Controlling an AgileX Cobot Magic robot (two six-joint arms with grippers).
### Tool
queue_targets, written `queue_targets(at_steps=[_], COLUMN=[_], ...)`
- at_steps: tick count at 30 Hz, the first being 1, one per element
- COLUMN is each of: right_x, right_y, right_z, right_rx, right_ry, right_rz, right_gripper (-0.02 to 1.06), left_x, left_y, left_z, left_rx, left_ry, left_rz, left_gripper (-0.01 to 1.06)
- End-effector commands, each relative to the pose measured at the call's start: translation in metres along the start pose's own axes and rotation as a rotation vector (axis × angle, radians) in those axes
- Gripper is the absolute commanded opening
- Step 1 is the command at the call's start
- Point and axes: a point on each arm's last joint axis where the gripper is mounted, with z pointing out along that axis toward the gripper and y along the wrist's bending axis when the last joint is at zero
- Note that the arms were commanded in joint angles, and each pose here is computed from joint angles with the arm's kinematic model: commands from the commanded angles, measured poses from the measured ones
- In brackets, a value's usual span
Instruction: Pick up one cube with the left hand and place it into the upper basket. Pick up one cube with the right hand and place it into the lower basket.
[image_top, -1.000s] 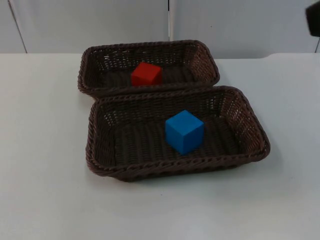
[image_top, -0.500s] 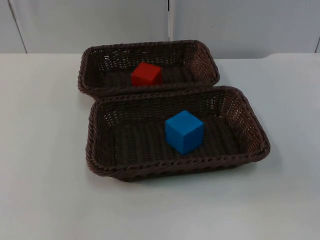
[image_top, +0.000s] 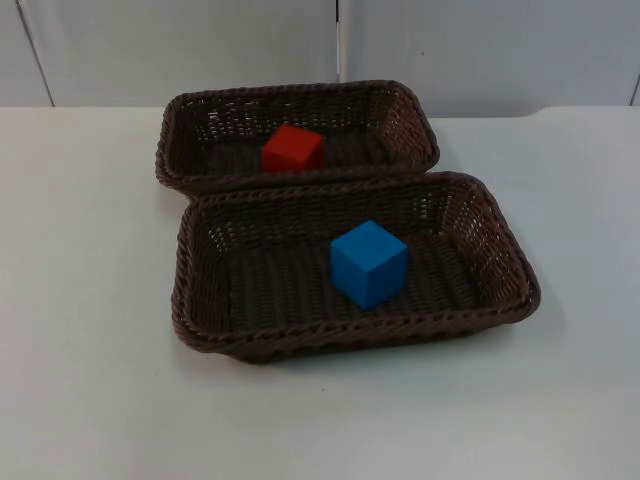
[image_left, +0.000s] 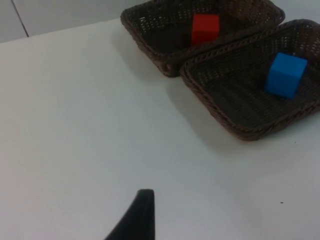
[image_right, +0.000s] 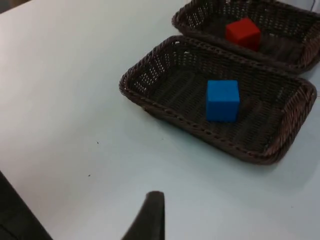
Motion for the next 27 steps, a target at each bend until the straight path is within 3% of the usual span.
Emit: queue_targets(at_steps=[1, 9, 15, 27], right_x=[0.008, 0.029, 0.043, 0.056], right_y=[-0.001, 0.002, 0.006, 0.001], right_z=[-0.009, -0.039, -0.049, -0.047], right_rx=[0.025, 0.037, 0.012, 0.067], right_ry=[0.003, -0.059, -0.023, -0.028], right_rz=[0.019, 0.052, 0.06, 0.098], right_gripper=[0.84, 0.84, 0.84, 0.84], left_x=[0.002, 0.002, 0.002, 0.002], left_y=[0.002, 0.003, 0.003, 0.002], left_z=[0.001, 0.001, 0.001, 0.001], left_rx=[-0.02, -0.03, -0.028, -0.014], left_ry=[0.006, 0.008, 0.008, 0.008], left_rz=[0.015, 0.02, 0.019, 0.011], left_gripper=[0.99, 0.99, 0.99, 0.99])
